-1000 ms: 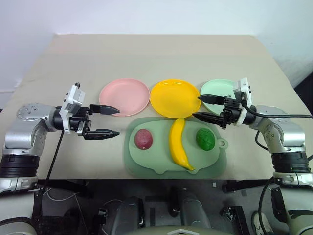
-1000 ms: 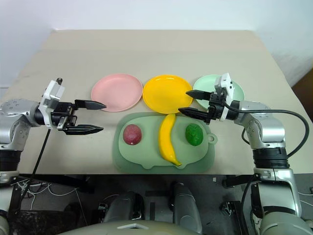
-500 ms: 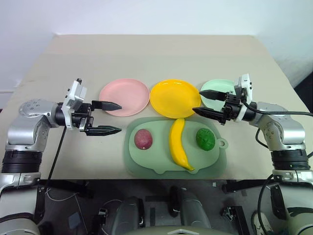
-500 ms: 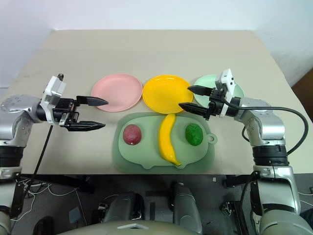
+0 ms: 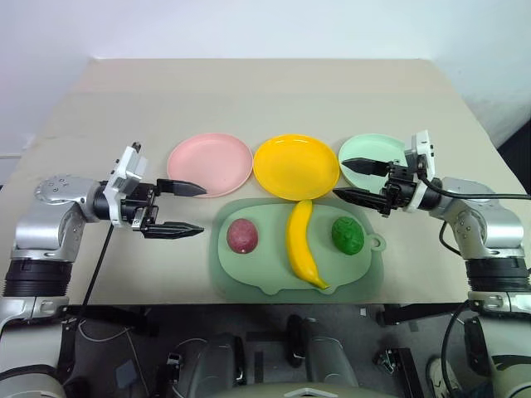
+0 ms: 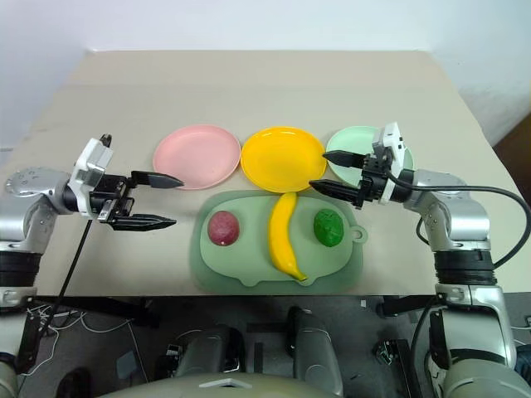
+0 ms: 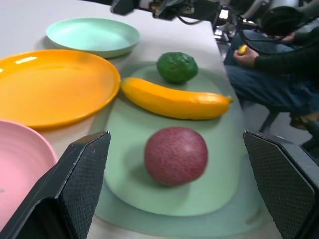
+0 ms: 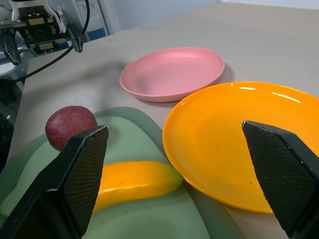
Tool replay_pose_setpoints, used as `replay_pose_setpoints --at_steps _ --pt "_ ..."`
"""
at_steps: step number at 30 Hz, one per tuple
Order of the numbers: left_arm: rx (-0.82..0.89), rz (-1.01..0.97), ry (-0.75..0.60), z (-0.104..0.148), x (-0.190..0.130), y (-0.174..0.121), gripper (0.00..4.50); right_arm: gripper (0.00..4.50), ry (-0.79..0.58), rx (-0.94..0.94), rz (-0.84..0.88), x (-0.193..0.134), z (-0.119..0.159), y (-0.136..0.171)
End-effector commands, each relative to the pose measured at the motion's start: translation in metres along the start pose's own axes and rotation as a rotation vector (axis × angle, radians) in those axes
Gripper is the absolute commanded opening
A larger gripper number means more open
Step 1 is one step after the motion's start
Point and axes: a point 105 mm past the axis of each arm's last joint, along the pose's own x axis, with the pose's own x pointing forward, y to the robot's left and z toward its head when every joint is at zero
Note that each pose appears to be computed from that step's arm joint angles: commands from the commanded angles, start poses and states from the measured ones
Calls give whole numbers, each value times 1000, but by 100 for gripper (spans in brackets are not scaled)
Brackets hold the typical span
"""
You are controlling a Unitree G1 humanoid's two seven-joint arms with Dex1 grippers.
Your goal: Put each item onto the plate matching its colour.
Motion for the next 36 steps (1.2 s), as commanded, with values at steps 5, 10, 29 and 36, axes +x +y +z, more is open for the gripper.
replay_pose_setpoints --at_steps 5,10,29,36 --pt "52 -16 -20 12 -5 -6 447 450 71 -56 79 -22 9 8" --pt "51 -14 -32 10 -4 -5 447 450 133 -35 139 -33 6 29" --pt "56 -14 -19 14 -4 -1 447 450 286 -98 114 -15 -53 43" --pt "61 -10 -17 15 -5 -2 447 450 331 -140 107 -10 -66 37"
